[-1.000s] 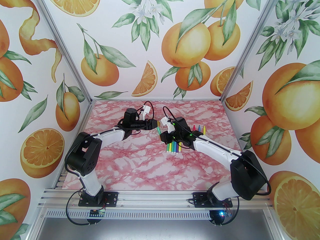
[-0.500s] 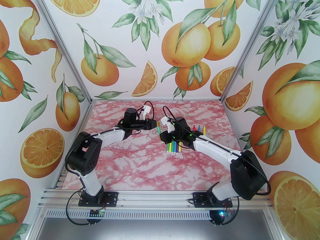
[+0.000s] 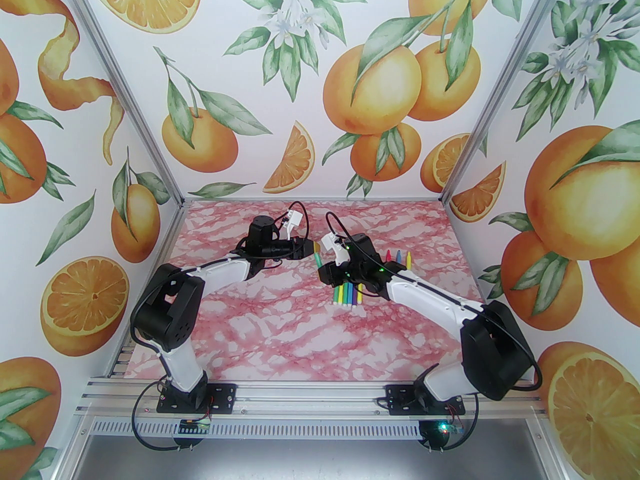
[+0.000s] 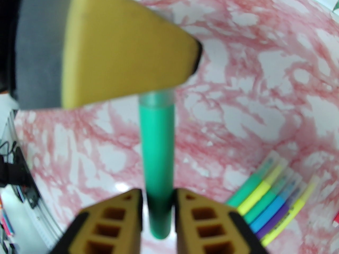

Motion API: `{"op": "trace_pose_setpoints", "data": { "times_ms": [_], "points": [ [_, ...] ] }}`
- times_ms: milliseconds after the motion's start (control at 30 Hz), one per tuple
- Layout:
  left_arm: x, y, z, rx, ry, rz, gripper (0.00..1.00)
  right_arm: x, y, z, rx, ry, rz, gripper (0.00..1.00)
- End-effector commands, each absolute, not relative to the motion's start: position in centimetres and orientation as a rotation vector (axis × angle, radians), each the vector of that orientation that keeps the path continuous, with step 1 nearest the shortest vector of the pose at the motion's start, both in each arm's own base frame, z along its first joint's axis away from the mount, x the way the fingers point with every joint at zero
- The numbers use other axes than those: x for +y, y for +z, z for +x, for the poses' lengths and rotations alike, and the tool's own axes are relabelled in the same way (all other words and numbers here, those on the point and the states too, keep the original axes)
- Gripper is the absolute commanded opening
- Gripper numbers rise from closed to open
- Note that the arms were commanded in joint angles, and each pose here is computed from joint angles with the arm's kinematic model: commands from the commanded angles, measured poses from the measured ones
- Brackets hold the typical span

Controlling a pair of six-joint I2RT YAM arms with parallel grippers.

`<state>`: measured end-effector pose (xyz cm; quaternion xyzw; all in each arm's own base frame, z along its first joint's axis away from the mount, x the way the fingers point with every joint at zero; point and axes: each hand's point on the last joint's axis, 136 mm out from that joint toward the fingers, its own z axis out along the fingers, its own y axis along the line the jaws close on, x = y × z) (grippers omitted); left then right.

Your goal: Open the pen caps

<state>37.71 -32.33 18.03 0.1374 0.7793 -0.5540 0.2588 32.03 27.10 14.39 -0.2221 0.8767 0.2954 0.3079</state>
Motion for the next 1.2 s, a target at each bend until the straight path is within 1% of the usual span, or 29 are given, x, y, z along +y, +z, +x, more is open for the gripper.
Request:
{"op": "trace_pose_setpoints", "data": {
  "times_ms": [0,433,733,833,1000,1167],
  "points": [
    [-32.6,20.6,37.6,2.032,-1.512,0.427,0.0,27.5,15.8,31.9,2.255,0.8,-0.598,0.29],
    [-32.7,21.5,36.4,2.004,-1.555,0.467,0.0,27.6,16.0,31.9,2.24,0.812,-0.597,0.37],
    [-32.9,22.5,36.0,1.98,-1.571,0.485,0.0,27.8,16.0,32.0,2.238,0.822,-0.597,0.37],
    [-32.9,22.6,36.0,1.977,-1.576,0.486,0.0,27.8,15.9,32.0,2.242,0.821,-0.598,0.33],
    [-32.9,22.7,36.1,1.974,-1.572,0.481,0.0,27.6,15.9,31.7,2.247,0.816,-0.609,0.19],
    [-32.7,23.1,36.8,1.958,-1.548,0.461,0.0,27.1,15.6,30.8,2.261,0.8,-0.633,0.12]
  ]
}}
